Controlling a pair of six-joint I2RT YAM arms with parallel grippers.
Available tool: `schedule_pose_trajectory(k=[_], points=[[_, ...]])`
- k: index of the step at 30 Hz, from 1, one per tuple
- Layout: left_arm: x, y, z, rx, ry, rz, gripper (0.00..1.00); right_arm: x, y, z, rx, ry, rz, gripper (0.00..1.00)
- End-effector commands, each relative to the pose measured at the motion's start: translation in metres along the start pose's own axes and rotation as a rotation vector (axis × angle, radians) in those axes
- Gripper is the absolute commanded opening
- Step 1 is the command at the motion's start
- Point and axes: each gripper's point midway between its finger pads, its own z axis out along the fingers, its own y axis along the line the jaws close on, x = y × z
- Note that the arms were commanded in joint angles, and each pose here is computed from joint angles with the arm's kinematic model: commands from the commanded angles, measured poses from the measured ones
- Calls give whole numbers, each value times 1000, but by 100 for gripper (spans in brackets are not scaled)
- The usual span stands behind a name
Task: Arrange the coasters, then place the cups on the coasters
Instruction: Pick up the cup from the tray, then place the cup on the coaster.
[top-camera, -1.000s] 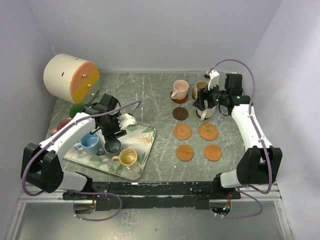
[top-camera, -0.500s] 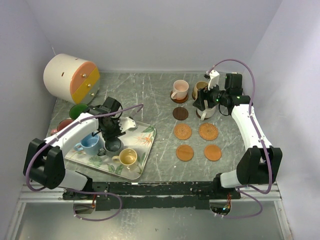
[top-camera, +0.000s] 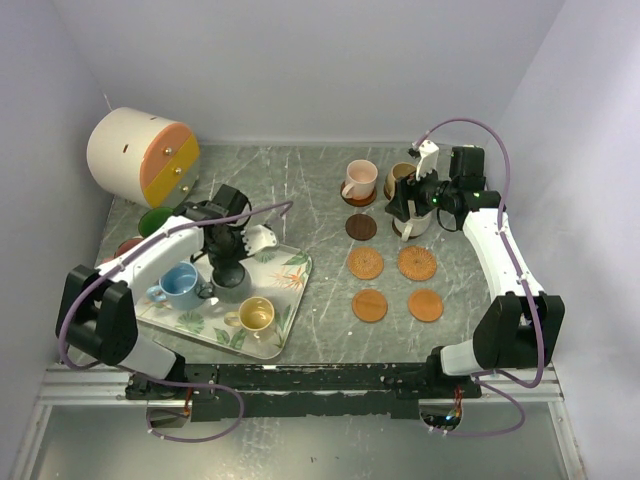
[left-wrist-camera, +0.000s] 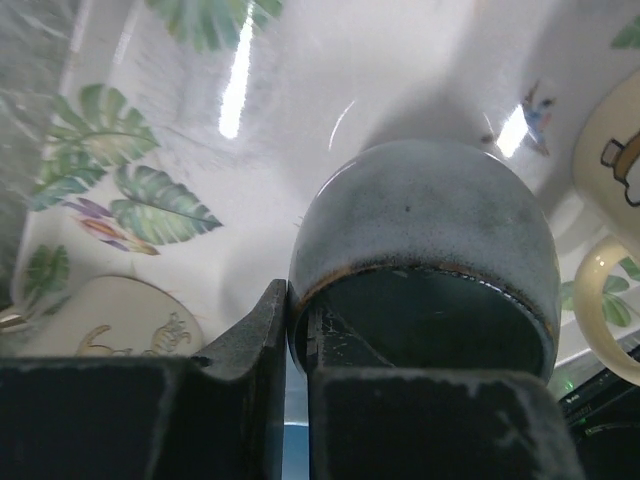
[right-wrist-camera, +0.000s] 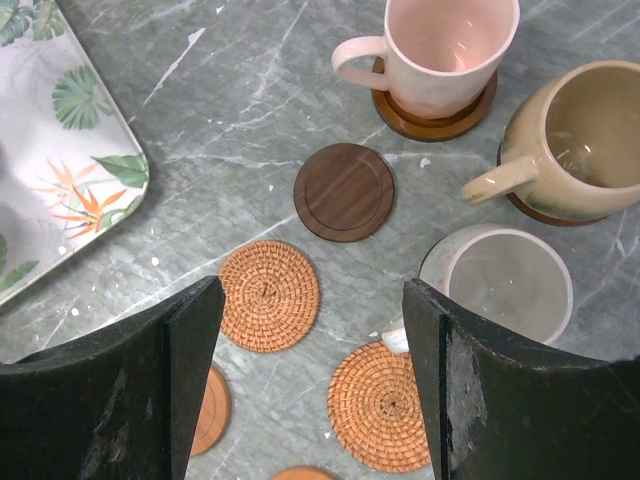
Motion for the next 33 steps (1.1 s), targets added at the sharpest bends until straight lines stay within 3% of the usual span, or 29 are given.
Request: schedule_pose_trajectory(k=[1,7,18,23,33], points=[[-30,28,-24,-88,-69,4,7,-11,6,-1,-19,-41,-1,73],[-72,57,-52,-158,-179,-66,7,-27,7,9,9,-56,4,72],[-181,106,-87,-259,-500,-276,7,-69,23,25,49,-161,38,70],[-234,109,-94,-261,-638,-363,7,-90,41,32,24,-215,32,70],[-293,126,-88,-404,-740,-697,7,-83,62,51,-30,-199,57,68]])
